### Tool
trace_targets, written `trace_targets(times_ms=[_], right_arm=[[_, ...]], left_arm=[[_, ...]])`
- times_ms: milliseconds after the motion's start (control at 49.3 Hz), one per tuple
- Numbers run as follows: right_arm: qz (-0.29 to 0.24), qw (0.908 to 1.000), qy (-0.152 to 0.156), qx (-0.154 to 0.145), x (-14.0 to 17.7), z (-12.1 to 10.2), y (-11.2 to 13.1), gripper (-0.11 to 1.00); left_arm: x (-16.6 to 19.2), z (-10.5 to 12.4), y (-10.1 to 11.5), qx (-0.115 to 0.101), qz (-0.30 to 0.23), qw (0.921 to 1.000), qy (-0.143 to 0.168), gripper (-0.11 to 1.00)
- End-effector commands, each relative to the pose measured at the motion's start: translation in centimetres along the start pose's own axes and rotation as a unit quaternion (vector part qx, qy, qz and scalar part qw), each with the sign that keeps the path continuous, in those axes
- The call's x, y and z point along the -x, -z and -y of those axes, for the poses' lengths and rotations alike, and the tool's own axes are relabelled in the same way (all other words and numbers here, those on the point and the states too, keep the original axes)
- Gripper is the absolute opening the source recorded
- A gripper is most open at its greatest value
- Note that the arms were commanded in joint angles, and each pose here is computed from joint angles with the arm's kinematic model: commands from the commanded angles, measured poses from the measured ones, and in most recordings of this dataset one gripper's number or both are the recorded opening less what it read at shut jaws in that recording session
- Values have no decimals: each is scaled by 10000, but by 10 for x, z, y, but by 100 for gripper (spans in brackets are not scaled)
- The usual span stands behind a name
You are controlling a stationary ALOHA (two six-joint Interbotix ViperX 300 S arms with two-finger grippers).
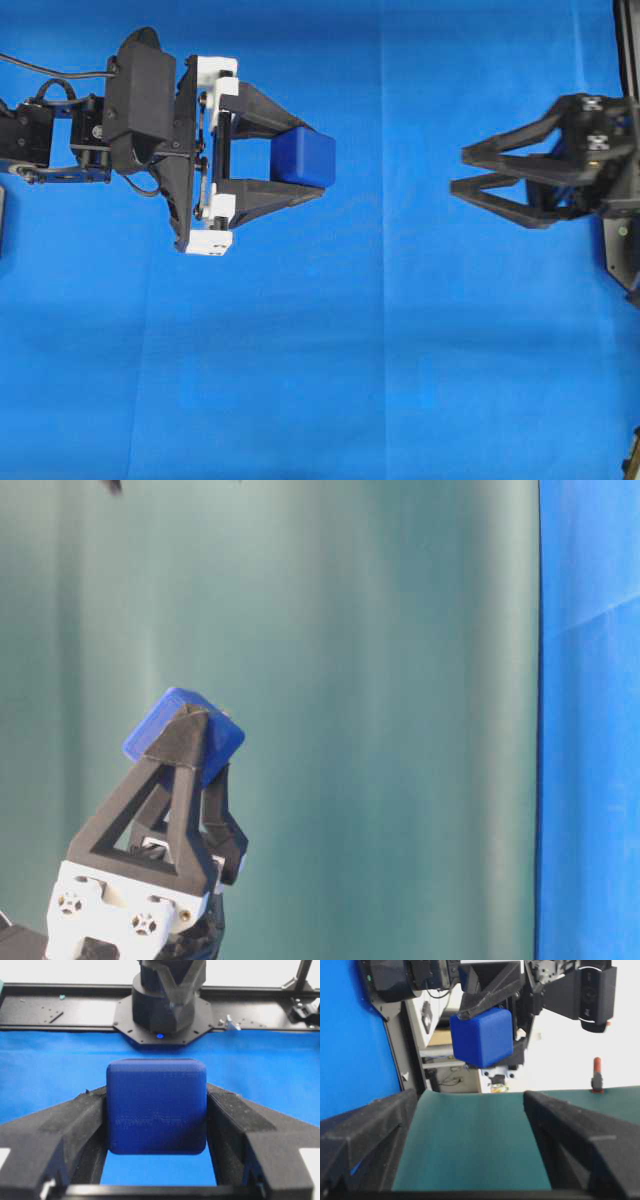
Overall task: Handover the blue block to the right arm after grasping it with the left arm, then place it in the designated position.
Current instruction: 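Move the open right gripper toward the cube held by the left gripper, then close the right gripper on the cube above the left gripper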
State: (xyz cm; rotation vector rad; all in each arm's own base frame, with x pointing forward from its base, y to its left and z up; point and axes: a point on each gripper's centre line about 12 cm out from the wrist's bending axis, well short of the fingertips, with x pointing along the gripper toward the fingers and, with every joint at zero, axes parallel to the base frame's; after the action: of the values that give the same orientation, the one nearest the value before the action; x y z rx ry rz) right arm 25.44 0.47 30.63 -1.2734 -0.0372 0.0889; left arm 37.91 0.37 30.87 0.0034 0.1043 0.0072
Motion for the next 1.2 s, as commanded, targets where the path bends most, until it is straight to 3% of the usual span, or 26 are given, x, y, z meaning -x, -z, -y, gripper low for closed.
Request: trace_targets(times_ms=[0,304,791,1176], right_arm=[[50,9999,93,-24,-14,13,-2,93],[1,10000,-66,-38,-52,18,1,93],[47,10000,-82,-21,-108,27,6,93],[36,10000,-66,-17,-130,30,10,93]], left_arm=[[5,0,-14,14,230,9997,-2,48],[6,1,-14,13,230,9997,13,48],[7,1,-13,13,222,9998,13,48],[7,1,-13,13,215,9998,13,48]])
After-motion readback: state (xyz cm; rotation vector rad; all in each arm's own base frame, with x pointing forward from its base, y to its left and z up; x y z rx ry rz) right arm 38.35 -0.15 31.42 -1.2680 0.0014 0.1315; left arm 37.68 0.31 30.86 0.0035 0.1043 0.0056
